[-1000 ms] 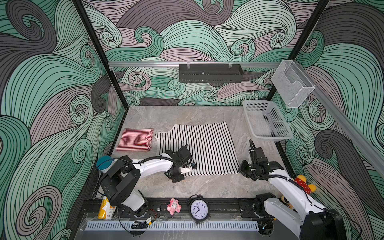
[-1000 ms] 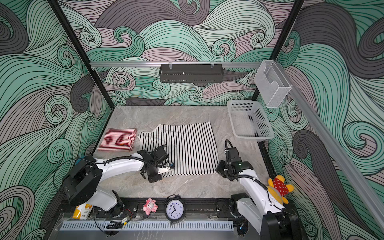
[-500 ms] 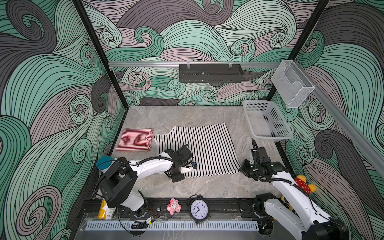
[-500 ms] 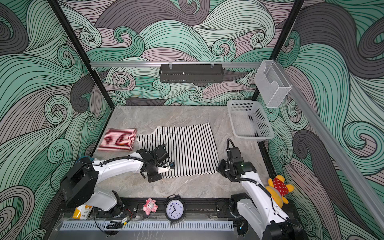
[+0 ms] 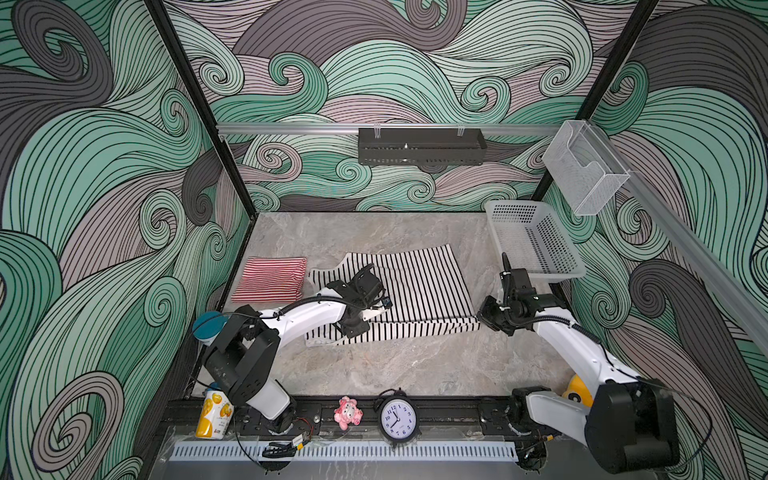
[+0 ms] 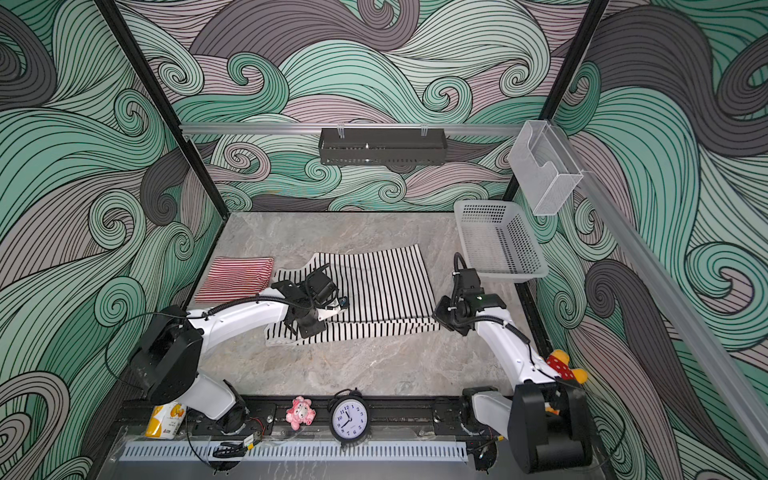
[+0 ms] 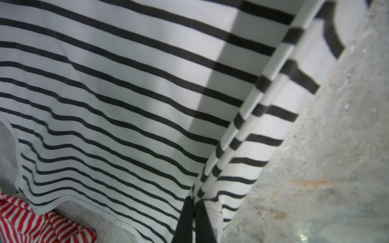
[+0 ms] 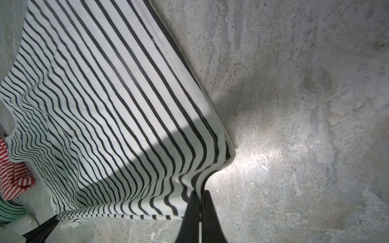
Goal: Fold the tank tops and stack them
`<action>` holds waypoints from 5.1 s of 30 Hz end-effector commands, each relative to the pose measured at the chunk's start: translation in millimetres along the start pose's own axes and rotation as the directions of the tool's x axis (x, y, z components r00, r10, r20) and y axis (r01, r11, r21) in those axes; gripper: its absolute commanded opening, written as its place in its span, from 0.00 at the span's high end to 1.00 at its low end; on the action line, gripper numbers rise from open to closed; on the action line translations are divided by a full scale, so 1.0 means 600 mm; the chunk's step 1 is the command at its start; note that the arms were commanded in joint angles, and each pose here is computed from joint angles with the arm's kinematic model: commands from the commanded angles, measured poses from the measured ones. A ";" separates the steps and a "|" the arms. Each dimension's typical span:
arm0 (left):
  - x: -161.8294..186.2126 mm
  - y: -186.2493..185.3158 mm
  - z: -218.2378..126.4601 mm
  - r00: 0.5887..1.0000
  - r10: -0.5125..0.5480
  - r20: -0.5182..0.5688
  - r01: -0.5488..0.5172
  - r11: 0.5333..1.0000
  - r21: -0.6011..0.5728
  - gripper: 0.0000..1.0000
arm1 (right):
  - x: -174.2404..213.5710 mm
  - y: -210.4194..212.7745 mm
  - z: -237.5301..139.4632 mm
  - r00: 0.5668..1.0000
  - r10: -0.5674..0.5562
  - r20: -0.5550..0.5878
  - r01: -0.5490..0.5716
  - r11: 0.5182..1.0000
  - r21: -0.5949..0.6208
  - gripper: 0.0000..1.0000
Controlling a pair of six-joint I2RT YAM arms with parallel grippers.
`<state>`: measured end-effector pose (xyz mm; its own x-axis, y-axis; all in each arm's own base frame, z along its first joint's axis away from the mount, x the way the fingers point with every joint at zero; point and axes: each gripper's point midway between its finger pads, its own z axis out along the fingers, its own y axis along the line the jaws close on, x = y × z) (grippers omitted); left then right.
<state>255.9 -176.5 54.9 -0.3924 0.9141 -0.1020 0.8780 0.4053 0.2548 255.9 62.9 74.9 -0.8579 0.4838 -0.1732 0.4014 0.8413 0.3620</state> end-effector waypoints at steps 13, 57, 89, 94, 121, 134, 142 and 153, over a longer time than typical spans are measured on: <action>-0.012 0.060 0.031 0.994 -0.096 -0.049 0.091 0.991 -0.100 0.98 | -0.080 0.032 0.064 0.999 -0.035 -0.027 0.035 0.999 -0.017 1.00; 0.153 -0.026 0.026 0.987 -0.070 -0.142 0.081 0.994 0.079 0.93 | -0.070 0.078 0.129 0.997 -0.066 -0.051 0.062 0.995 -0.078 0.84; 0.113 0.067 -0.007 0.962 -0.266 -0.065 0.273 0.949 0.159 0.82 | -0.016 0.077 0.116 0.997 -0.068 -0.035 0.064 0.992 -0.109 0.60; 0.123 0.042 0.002 0.964 -0.247 -0.102 0.263 0.941 0.212 0.83 | -0.008 0.071 0.129 0.996 -0.067 -0.052 0.062 0.994 -0.095 0.60; 0.243 0.053 0.057 0.940 -0.272 -0.207 0.303 0.943 0.136 0.85 | -0.016 0.068 0.127 0.995 -0.081 -0.049 0.078 0.995 -0.062 0.59; 0.281 0.010 0.075 0.930 -0.225 -0.291 0.293 0.931 0.217 0.86 | 0.015 0.025 0.134 0.995 -0.060 -0.085 0.062 0.998 0.021 0.58; 0.307 -0.015 0.070 0.933 -0.159 -0.324 0.244 0.939 0.242 0.86 | 0.097 -0.039 0.106 0.990 -0.043 -0.133 0.058 0.992 0.110 0.58; 0.333 -0.041 0.059 0.928 -0.082 -0.364 0.195 0.939 0.285 0.86 | 0.153 -0.048 0.071 0.986 -0.034 -0.162 0.045 0.997 0.065 0.57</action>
<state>220.9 -22.8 11.0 -0.5849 0.8093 0.0547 0.8107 0.5809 0.0736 207.7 103.6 18.1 -0.9139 0.3893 -0.1153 0.3251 0.8718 0.3665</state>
